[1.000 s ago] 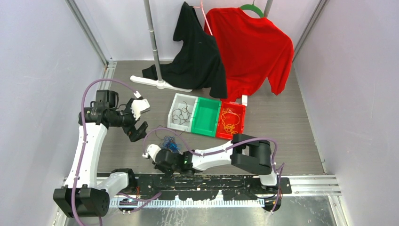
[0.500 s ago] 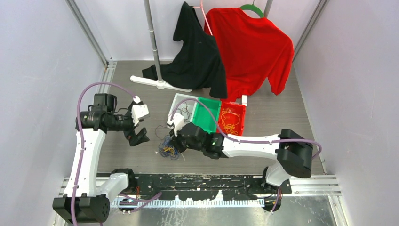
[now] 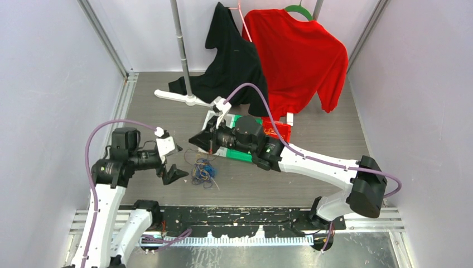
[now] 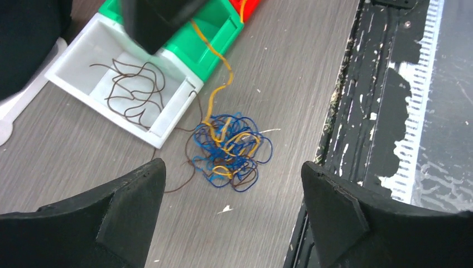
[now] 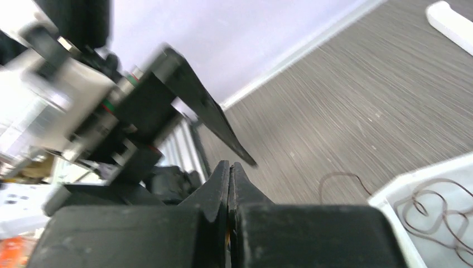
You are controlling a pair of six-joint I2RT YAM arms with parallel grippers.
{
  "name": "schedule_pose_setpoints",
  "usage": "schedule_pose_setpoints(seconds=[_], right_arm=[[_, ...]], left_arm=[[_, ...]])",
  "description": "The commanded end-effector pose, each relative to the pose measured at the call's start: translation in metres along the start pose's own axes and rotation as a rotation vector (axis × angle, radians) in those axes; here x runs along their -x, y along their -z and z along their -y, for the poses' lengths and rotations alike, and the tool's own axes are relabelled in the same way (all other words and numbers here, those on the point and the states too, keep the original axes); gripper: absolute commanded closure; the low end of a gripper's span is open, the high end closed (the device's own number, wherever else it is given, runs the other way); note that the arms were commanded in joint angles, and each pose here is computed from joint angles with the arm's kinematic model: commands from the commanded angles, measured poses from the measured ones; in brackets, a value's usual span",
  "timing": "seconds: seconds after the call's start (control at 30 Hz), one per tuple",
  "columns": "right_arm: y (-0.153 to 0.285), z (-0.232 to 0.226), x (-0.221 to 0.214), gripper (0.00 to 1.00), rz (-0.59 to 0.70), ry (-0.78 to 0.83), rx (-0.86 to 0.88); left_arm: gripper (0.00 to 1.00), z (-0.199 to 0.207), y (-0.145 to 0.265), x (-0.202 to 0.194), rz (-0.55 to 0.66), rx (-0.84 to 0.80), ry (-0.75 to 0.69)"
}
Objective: Untangle the cables
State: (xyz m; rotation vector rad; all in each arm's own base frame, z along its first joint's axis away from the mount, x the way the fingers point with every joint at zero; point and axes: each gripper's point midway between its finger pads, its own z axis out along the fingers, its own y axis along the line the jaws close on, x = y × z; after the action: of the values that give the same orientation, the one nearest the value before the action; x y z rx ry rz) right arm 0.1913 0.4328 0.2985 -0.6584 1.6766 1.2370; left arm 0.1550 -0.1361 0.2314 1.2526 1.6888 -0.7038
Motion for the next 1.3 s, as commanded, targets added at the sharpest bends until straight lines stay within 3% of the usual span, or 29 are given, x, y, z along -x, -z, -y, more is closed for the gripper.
schedule_pose_setpoints(seconds=[0.0, 0.2, 0.43, 0.6, 0.8, 0.9, 1.03, 1.13, 1.27], right_arm=[[0.010, -0.052, 0.070, 0.99, 0.164, -0.063, 0.195], [0.008, -0.069, 0.091, 0.99, 0.204, -0.112, 0.275], [0.006, -0.079, 0.098, 0.99, 0.214, -0.153, 0.325], [0.003, -0.079, 0.098, 0.99, 0.209, -0.167, 0.340], [0.007, -0.069, 0.094, 0.97, 0.217, -0.180, 0.341], [0.020, -0.056, 0.098, 0.68, 0.242, -0.182, 0.324], [0.041, -0.022, 0.093, 0.43, 0.257, -0.134, 0.242], [0.054, 0.002, 0.076, 0.30, 0.240, -0.047, 0.148], [0.065, 0.024, 0.047, 0.24, 0.210, 0.078, 0.075]], left_arm=[[0.10, -0.004, -0.009, 0.023, 0.125, 0.025, -0.012], [0.12, -0.019, -0.017, 0.032, 0.207, 0.087, -0.038], [0.25, -0.022, -0.030, 0.044, 0.245, 0.047, -0.022], [0.50, -0.017, -0.034, 0.056, 0.256, -0.015, 0.004], [0.97, -0.014, -0.027, 0.066, 0.255, -0.018, 0.006], [1.00, -0.014, -0.019, 0.070, 0.232, 0.006, -0.003], [1.00, -0.018, -0.003, 0.084, 0.211, 0.071, -0.076], [1.00, -0.022, 0.010, 0.102, 0.218, 0.118, -0.120], [1.00, -0.020, 0.024, 0.130, 0.256, 0.124, -0.168]])
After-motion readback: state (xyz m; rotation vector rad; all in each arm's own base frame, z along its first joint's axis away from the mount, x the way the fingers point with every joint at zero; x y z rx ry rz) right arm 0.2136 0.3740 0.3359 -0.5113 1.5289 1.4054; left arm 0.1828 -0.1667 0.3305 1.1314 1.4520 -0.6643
